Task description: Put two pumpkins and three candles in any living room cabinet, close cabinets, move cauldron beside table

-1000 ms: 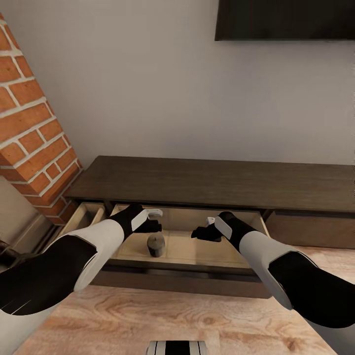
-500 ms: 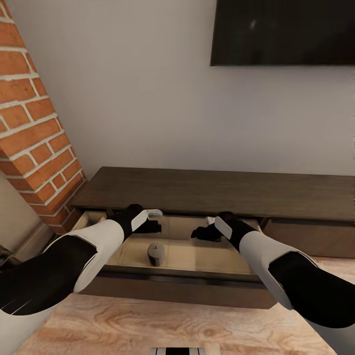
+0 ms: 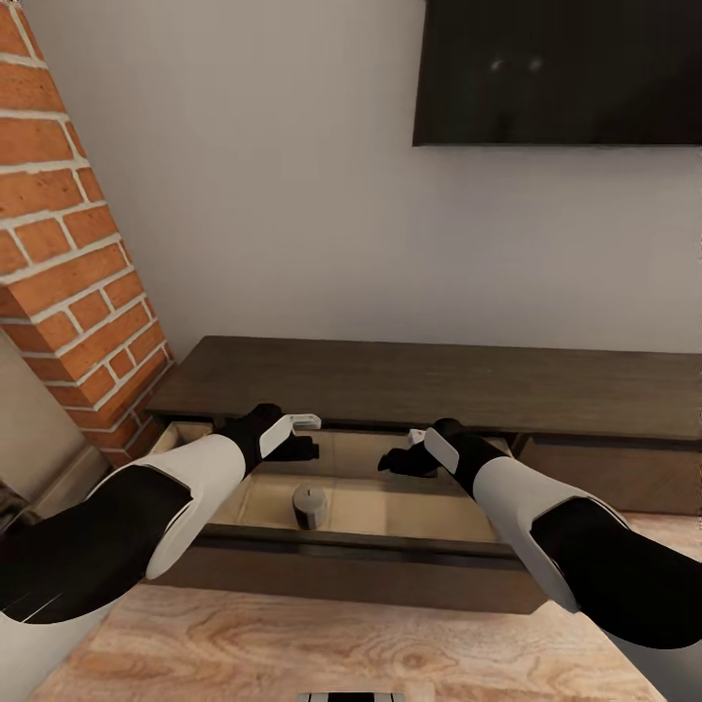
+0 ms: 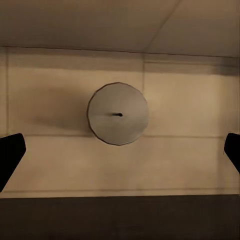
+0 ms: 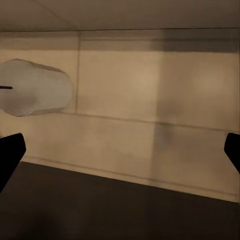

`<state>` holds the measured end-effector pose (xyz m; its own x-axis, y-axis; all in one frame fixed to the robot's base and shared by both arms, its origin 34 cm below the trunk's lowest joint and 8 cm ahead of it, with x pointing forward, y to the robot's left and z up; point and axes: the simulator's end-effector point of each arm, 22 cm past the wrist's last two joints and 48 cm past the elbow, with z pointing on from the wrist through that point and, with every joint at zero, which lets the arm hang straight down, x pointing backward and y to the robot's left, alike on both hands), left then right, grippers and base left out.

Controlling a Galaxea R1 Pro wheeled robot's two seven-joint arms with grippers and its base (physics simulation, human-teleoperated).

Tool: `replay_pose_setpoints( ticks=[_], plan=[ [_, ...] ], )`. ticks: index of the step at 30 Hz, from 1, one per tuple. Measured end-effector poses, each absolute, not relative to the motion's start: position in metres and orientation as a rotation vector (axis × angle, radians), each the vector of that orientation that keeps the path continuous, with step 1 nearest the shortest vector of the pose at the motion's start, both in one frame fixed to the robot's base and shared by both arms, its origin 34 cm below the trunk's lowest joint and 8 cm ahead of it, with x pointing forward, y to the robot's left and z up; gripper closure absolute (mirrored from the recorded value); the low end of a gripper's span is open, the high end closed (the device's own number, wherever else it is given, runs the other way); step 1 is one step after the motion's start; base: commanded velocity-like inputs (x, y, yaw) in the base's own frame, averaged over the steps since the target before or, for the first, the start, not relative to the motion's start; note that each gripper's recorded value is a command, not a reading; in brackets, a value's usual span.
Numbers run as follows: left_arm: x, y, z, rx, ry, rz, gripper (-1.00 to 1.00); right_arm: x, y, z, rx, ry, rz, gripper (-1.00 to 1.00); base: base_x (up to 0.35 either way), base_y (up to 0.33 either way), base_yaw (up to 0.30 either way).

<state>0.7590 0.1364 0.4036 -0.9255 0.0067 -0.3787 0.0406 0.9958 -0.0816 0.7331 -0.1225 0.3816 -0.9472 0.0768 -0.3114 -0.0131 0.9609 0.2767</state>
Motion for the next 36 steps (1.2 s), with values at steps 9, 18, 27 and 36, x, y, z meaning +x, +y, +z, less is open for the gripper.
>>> replay_pose_setpoints(
  ticks=[9,18,27,36],
  plan=[
    [0.759,0.136,0.405,0.033,2.747,-0.123,-1.00,0.734,-0.122,0.384,0.046,2.783,0.397,-1.00,-0.058,0.000,0.000],
    [0.758,0.137,0.412,0.031,2.737,-0.123,-1.00,0.735,-0.122,0.393,0.044,2.770,0.397,-1.00,-0.001,0.000,0.000],
    [0.757,0.139,0.419,0.028,2.731,-0.122,-1.00,0.737,-0.122,0.402,0.041,2.756,0.396,-1.00,0.000,0.000,0.000],
    [0.755,0.143,0.435,0.020,2.717,-0.112,-1.00,0.740,-0.122,0.422,0.034,2.726,0.393,-1.00,0.000,0.000,0.000]
  ],
)
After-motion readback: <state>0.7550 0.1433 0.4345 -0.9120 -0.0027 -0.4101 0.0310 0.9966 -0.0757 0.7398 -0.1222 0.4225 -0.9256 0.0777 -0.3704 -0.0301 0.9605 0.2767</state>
